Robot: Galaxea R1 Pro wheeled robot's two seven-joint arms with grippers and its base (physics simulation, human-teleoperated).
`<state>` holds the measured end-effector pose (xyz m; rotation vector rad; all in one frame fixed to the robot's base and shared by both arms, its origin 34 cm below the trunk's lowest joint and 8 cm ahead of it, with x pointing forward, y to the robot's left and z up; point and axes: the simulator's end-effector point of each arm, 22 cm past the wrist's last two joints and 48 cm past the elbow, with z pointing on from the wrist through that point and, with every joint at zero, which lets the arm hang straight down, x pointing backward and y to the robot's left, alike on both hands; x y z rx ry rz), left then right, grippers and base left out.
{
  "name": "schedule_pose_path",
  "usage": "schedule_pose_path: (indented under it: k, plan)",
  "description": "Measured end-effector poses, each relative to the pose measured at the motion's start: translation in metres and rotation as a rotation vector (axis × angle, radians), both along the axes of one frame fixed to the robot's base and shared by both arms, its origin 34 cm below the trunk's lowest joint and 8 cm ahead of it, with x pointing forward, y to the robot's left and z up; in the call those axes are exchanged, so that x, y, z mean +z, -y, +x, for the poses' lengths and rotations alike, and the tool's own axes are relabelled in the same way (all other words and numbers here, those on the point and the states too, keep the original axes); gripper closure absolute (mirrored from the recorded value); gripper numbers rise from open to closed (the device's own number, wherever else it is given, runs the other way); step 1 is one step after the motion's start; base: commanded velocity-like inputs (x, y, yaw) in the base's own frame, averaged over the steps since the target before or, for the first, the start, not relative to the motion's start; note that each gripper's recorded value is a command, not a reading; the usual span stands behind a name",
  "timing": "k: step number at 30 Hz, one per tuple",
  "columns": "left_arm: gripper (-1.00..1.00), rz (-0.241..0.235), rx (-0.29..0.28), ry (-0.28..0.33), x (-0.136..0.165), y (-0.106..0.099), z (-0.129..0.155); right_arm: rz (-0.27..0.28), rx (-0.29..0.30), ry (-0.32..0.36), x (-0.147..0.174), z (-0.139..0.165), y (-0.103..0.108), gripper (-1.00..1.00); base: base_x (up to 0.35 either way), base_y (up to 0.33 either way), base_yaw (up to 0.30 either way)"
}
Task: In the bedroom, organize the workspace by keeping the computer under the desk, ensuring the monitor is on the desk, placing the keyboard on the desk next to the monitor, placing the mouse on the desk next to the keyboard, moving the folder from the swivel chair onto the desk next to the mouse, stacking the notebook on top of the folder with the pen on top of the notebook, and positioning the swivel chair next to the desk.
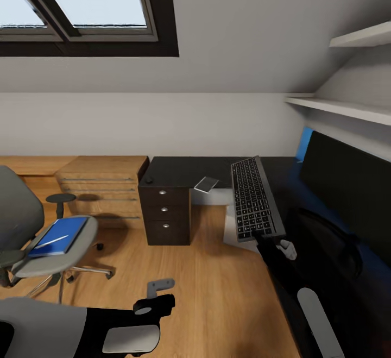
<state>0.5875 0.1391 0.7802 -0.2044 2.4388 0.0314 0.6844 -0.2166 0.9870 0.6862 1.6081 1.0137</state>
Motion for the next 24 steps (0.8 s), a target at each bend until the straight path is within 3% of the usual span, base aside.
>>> schedule_pose_path:
  k: [8,24]
  plan:
    - [-1.0,0.0,-0.001,-0.001,0.01,0.0,-0.002,0.001,0.0,0.001,0.01,-0.002,0.0,1.0,-0.221,-0.17,0.0]
    - [-1.0,0.001,0.001,-0.001,0.028,-0.001,-0.005,0.002,0.0,-0.004,0.027,-0.005,0.0,1.0,-0.012,-0.008,0.0]
